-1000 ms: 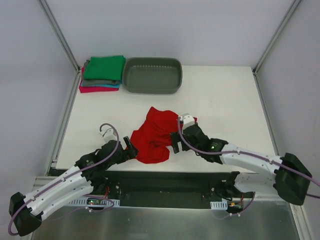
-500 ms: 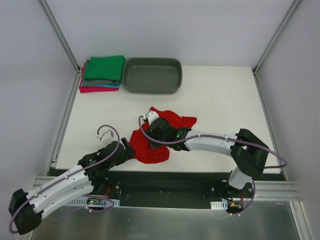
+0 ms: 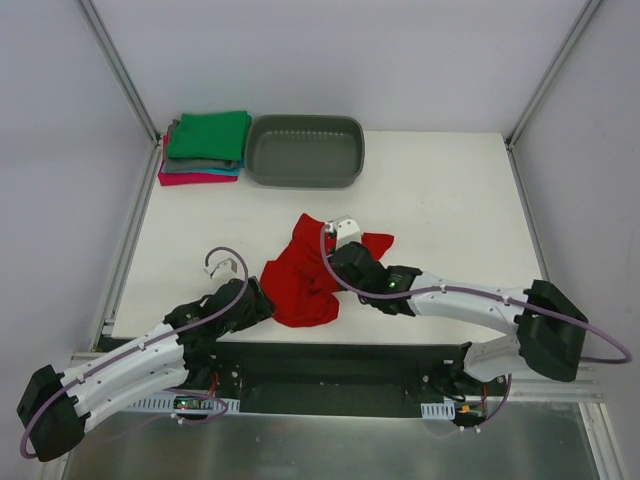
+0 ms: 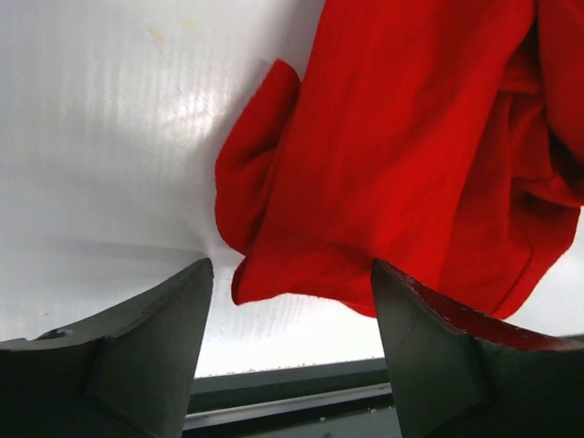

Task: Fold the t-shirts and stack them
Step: Flatten out the tshirt

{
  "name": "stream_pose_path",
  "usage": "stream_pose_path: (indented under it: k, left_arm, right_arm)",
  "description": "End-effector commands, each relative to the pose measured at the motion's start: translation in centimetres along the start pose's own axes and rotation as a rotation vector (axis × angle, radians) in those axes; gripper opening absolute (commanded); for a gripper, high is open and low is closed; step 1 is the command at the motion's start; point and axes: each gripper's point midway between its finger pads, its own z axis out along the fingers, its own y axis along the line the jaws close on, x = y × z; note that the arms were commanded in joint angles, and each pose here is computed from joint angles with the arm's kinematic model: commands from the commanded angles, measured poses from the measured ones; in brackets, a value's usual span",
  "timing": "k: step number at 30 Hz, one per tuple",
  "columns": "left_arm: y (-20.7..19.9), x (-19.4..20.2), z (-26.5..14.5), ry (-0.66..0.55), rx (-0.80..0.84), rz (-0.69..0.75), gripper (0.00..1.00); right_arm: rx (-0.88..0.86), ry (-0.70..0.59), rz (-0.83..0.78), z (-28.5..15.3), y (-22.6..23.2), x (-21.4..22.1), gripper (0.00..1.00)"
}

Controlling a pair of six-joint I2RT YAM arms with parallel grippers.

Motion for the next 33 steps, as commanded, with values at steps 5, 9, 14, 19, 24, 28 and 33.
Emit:
stream_pose_path:
  k: [5, 9, 14, 19, 24, 28, 33]
  left_arm:
    - [-1.0, 1.7, 0.3, 0.101, 0.023, 0.012, 0.45]
    - [-1.2, 1.2, 0.5, 0.081, 0.022, 0.018, 0.31]
    - [-2.2, 1.1, 0.0, 0.09, 0.059, 0.034, 0.21]
    - [-2.8, 0.9, -0.4, 0.088, 0.095, 0.024, 0.0]
    - [-4.1, 0.2, -1.5, 0.065, 0.175, 0.045, 0.0]
    - [-4.8, -0.8, -2.4, 0.014, 0.228, 0.052, 0.0]
    - [-4.2, -1.6, -2.6, -0.03, 0.208, 0.055, 0.0]
  right_arm:
    - [0.086, -0.107, 0.165, -1.8, -3.5, -0.7, 0.17]
    - [0.082, -0.112, 0.166, -2.2, -3.8, -0.4, 0.17]
    - [0.094, -0.123, 0.178, -2.7, -4.5, -0.1, 0.16]
    - [0.027, -0.139, 0.152, -3.0, -3.5, -0.5, 0.18]
    - [-0.15, -0.136, 0.053, -2.4, 0.6, -1.7, 0.25]
    - [-0.174, -0.101, 0.011, -0.9, 2.8, -2.3, 0.42]
    - [-0.175, -0.055, -0.024, 1.0, 4.4, -2.5, 0.7]
